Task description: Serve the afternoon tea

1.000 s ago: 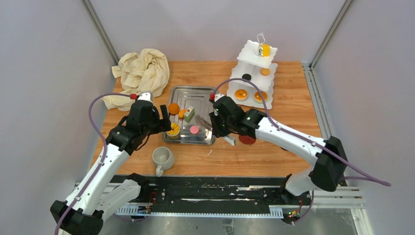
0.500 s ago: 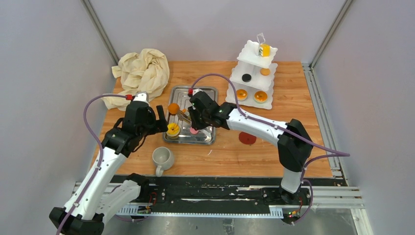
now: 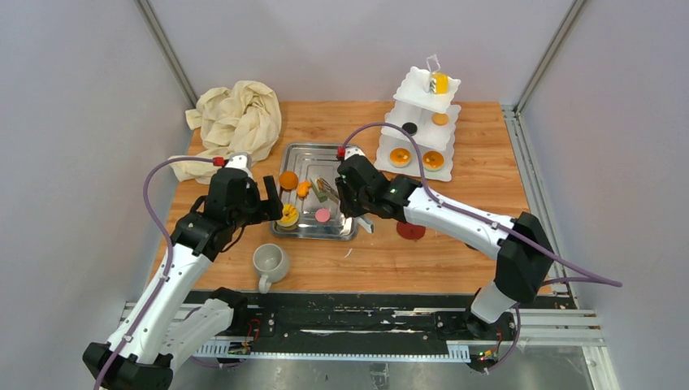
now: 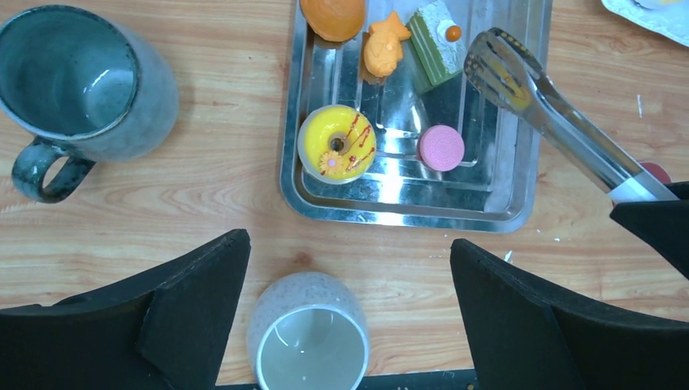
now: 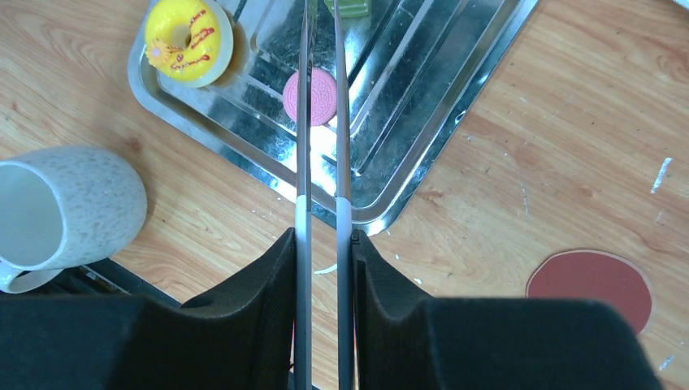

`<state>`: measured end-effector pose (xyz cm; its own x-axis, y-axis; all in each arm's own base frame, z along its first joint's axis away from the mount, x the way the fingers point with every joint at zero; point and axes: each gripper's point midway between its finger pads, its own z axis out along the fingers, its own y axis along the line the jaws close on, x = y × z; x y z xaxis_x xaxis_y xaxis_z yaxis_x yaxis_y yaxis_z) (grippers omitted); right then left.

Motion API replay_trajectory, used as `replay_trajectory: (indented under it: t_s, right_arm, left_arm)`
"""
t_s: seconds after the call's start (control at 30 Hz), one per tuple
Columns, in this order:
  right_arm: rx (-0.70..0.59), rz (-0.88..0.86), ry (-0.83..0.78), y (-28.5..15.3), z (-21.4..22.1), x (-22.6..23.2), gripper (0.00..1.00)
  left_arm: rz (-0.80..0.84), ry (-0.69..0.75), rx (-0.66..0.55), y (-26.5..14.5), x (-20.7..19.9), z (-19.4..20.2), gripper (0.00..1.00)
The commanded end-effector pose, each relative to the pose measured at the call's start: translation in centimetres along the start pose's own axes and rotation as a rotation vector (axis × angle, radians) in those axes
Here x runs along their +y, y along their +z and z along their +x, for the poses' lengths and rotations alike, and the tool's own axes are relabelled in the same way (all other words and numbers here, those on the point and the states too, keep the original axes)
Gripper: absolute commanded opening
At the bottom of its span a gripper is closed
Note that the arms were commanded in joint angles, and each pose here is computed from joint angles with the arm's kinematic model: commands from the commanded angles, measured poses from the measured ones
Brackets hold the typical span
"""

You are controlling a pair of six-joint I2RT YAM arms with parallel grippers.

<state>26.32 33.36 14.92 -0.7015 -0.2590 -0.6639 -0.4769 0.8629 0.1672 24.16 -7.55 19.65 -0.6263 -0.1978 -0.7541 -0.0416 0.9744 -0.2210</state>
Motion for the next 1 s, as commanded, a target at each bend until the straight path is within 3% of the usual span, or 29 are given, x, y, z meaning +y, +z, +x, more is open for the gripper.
replay_trajectory:
  t_s: [0.0,0.13,0.27,0.57,0.73,0.97]
  right_arm:
    - [-0.031,0.040,0.006,-0.6,-0.6,-1.2,0.18]
    - [-0.025,0.054,-0.049,-0.5,-0.5,-1.0,0.35]
    - [-0.005,0.071,-0.075,-0.3,0.2,-1.3,0.45]
    - [0.029,0.075,-0.090,2.3,1.1,-0.4,0.49]
    - [0.025,0.103,-0.091,4.1,0.5,-0.2,0.44]
    - [-0.017,0.133,-0.083,3.0,-0.6,-0.8,0.15]
  left_arm:
    - [0.028,-0.016,-0.021,0.2,-0.4,-0.4,0.98]
    - [0.019,-0.005,-0.022,0.0,-0.2,-0.4,0.98]
    - [0.006,0.001,-0.024,-0.1,0.2,-0.3,0.98]
    - [0.006,-0.004,-0.019,0.1,0.1,-0.1,0.98]
    - [0.003,0.001,-0.020,0.0,0.2,-0.2,0.98]
    - [0.002,0.012,-0.019,0.0,0.2,-0.1,0.98]
